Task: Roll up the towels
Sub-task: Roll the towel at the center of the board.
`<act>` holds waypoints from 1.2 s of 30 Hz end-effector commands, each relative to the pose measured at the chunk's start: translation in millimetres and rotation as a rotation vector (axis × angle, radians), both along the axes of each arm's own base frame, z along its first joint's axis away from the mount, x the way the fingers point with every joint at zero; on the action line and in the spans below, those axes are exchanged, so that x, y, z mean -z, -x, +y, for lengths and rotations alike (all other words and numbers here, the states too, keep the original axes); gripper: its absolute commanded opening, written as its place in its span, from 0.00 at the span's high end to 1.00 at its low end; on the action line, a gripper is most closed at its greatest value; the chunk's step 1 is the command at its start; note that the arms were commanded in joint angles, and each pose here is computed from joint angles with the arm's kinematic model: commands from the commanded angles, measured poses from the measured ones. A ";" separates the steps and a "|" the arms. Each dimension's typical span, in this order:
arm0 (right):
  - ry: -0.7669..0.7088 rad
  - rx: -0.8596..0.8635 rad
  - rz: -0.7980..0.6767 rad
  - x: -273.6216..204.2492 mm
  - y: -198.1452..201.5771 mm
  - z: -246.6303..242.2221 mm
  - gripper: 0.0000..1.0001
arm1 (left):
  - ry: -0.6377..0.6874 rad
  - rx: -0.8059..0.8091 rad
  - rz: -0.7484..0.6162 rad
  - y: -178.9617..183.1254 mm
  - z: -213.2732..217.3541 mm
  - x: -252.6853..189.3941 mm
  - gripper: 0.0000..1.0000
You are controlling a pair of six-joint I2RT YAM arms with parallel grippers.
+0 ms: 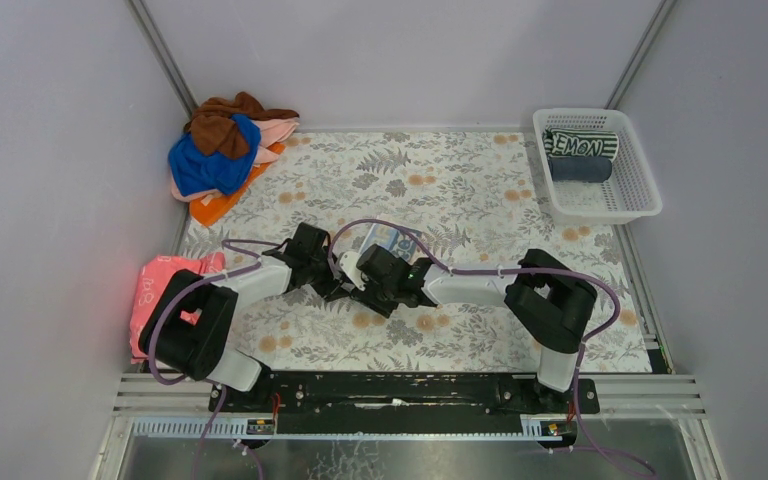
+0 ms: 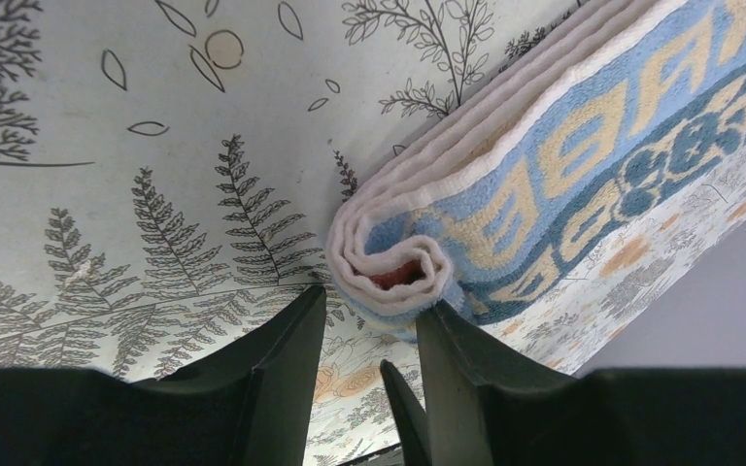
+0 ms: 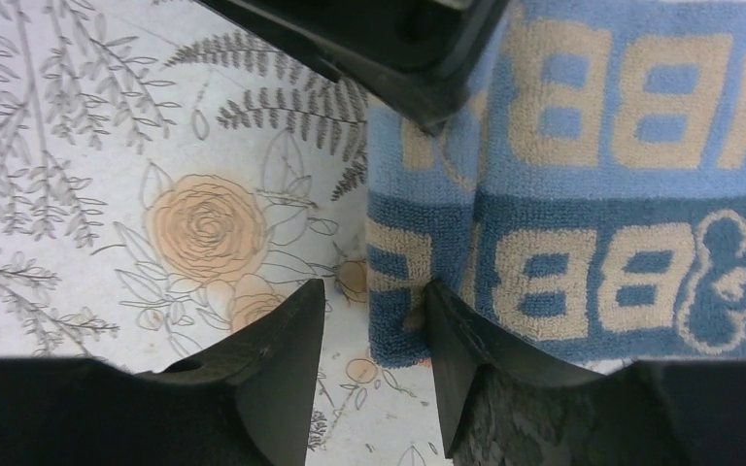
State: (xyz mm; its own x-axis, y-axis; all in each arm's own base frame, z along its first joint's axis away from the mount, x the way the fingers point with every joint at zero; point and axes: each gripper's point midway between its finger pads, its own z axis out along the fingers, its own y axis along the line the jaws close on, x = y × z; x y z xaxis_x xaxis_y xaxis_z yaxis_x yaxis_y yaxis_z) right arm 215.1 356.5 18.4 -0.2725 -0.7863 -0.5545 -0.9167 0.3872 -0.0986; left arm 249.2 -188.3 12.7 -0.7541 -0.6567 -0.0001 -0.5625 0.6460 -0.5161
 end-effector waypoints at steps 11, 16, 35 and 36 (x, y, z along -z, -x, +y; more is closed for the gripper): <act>0.251 0.038 -0.017 39.5 -1.4 -50.7 0.72 | -0.268 0.015 0.201 45.8 52.3 57.0 0.60; 0.176 -0.031 0.110 37.1 21.2 -31.8 0.96 | -0.271 0.022 0.205 41.8 55.4 55.6 0.59; -0.523 0.142 0.934 -25.7 26.8 36.1 1.00 | -0.196 -0.013 0.004 48.5 61.8 -29.7 0.17; -0.534 0.143 0.971 -26.0 27.6 35.7 1.00 | -0.186 -0.012 -0.004 48.2 60.4 -30.9 0.17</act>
State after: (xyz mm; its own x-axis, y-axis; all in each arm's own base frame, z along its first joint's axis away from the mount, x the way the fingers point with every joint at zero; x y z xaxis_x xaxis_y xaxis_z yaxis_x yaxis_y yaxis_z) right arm 195.4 383.8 25.4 -0.7583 -0.4916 -0.4282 -0.6279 0.3739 0.6826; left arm 219.1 -137.8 49.6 -0.7425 -0.6554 -0.1382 -0.5493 0.7139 -0.4344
